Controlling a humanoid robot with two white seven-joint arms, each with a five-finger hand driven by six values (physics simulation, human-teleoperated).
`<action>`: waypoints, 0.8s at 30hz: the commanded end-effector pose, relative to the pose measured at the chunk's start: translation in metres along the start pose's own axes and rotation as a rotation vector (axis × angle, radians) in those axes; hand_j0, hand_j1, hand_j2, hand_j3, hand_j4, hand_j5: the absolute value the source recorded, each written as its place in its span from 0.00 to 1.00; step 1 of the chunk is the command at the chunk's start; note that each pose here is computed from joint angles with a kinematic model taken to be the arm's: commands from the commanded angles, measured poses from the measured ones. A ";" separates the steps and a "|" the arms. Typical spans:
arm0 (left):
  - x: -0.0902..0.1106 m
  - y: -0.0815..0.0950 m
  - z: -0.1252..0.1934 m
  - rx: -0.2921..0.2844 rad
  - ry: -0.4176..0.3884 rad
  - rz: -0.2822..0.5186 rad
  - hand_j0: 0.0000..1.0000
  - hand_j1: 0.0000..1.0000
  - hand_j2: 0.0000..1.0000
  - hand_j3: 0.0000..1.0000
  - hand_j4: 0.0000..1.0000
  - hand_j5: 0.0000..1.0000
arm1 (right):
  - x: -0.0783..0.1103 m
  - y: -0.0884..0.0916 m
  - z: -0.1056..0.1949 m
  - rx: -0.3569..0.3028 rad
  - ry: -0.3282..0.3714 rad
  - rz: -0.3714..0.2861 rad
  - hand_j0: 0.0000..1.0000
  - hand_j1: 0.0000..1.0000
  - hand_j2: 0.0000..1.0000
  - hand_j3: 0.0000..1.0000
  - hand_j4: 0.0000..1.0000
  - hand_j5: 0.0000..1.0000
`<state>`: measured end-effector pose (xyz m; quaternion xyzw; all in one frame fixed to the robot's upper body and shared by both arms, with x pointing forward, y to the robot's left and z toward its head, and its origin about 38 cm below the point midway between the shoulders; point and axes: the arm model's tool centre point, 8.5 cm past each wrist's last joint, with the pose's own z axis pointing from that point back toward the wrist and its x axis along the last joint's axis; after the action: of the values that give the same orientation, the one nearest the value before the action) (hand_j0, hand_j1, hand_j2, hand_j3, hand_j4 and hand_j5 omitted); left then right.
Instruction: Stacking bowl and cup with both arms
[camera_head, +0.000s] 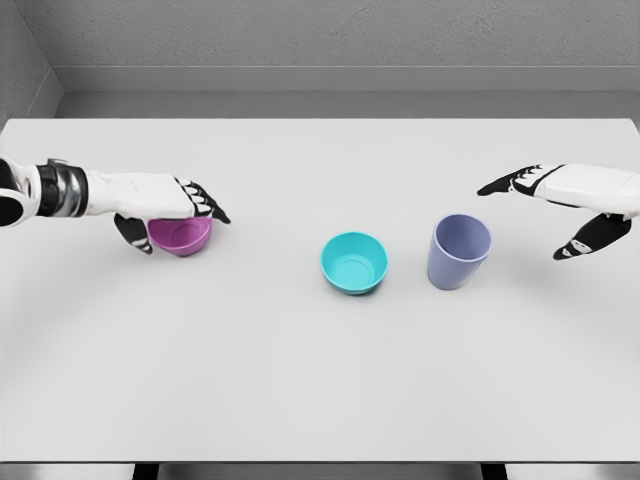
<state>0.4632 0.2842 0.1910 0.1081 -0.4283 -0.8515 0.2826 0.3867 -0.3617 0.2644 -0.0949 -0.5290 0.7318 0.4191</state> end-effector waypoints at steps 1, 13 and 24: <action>0.000 0.000 0.000 0.004 0.000 0.006 1.00 1.00 1.00 1.00 1.00 1.00 | -0.001 0.000 0.001 -0.002 0.002 -0.006 1.00 1.00 1.00 1.00 1.00 1.00; -0.003 -0.003 -0.002 0.000 0.006 0.018 1.00 1.00 1.00 1.00 1.00 1.00 | -0.001 0.000 0.000 -0.003 0.002 -0.007 1.00 1.00 1.00 1.00 1.00 1.00; -0.004 -0.003 -0.001 -0.001 0.013 0.013 0.87 0.87 0.87 0.87 0.87 0.87 | -0.001 0.000 0.000 -0.005 0.001 -0.007 1.00 1.00 1.00 1.00 1.00 1.00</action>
<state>0.4658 0.2866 0.1869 0.1102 -0.4243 -0.8510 0.2891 0.3876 -0.3622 0.2633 -0.0945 -0.5298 0.7304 0.4205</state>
